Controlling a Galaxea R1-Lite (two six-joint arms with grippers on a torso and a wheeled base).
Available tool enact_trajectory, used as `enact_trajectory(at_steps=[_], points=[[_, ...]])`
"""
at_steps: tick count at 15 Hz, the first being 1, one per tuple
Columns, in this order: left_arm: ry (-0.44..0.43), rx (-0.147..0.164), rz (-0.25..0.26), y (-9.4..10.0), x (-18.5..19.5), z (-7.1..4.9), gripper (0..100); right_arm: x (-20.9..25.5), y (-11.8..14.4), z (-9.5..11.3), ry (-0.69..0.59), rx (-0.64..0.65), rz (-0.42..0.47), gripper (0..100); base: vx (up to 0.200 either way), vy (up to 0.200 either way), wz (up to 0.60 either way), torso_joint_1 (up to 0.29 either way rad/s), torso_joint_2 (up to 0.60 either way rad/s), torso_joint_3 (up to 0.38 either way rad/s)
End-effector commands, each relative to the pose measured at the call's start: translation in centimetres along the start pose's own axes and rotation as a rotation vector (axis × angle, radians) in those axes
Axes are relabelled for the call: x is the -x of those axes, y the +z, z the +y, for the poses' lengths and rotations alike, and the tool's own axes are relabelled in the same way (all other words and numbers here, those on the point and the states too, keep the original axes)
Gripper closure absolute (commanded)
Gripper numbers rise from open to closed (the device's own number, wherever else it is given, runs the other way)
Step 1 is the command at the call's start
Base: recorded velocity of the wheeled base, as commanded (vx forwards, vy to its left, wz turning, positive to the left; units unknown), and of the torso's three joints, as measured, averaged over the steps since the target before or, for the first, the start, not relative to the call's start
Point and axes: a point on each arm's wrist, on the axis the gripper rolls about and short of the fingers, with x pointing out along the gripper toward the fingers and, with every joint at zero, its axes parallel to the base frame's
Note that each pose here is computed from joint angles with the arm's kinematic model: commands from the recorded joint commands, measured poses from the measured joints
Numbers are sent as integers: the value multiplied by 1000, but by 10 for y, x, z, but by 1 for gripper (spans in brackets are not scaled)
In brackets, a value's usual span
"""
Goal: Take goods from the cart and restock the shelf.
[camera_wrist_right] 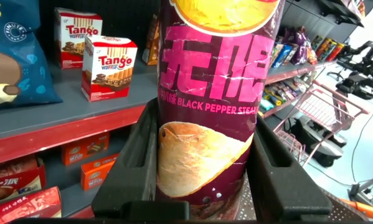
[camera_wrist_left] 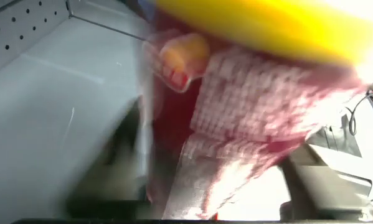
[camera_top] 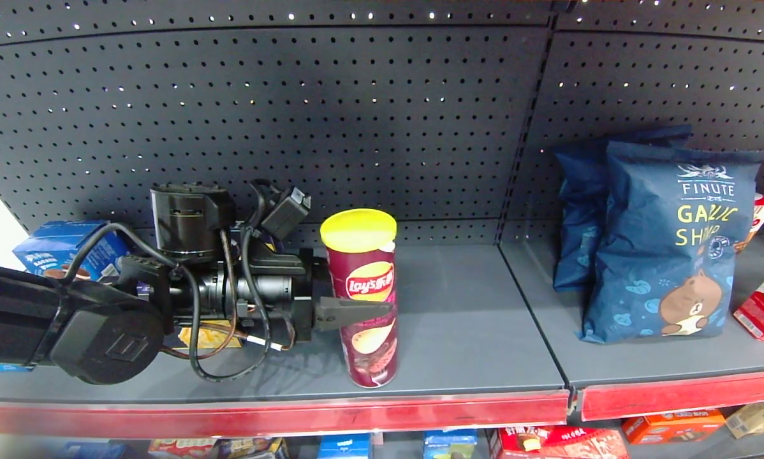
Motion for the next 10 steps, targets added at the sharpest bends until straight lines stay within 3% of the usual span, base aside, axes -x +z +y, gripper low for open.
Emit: enact_trajectory(at_steps=[1,10], points=[[1,-1,0,0,0,0,0,0,0,0,1,2,2,100,0,0,0,0,0,0],[14,-2,-1,2,3,-5,0,-1,0,0,1,2,2,100,0,0,0,0,0,0]])
